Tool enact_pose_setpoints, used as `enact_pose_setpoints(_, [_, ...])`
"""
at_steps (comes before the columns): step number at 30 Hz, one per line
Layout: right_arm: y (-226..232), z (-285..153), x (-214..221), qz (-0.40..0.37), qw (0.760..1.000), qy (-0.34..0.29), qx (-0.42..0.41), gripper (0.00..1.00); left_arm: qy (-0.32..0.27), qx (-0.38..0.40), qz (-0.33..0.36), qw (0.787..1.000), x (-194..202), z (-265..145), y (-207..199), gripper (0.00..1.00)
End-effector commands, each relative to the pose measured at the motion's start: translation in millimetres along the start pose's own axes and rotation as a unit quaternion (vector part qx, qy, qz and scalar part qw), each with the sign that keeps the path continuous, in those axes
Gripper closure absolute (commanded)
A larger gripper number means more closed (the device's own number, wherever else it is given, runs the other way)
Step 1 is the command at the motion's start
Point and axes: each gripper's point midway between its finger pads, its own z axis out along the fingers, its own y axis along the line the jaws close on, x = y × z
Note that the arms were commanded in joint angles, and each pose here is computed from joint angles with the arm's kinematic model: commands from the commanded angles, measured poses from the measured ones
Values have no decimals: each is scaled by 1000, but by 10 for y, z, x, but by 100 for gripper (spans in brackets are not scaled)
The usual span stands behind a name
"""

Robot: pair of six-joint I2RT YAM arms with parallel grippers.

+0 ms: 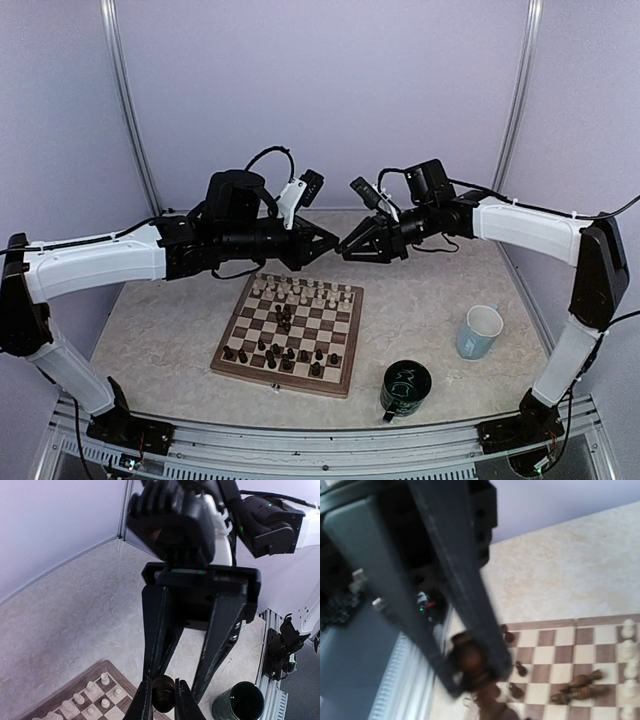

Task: Set up the chess pieces on the board
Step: Pass from the right arm to the left, then place the bishop on f8.

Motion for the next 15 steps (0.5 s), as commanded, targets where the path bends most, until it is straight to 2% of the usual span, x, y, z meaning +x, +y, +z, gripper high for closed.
enact_pose_setpoints(1, [98,-234,-11,-79,995,15,51,59,24,-37,12,999,-36,-286,34,92])
enact_pose_setpoints(4, [-8,-400,190,-104,989,30,98,54,50,-66,6,997,117,-497,59,92])
enact_pose_setpoints(10, [-433,-682,557,-97,975,56,190,54,117,-129,-16,985,699,-873,35,92])
enact_pose_setpoints(15, [-482,-707,556,-98,974,57,197,54,158,-163,-35,973,1180,-1065,-14,93])
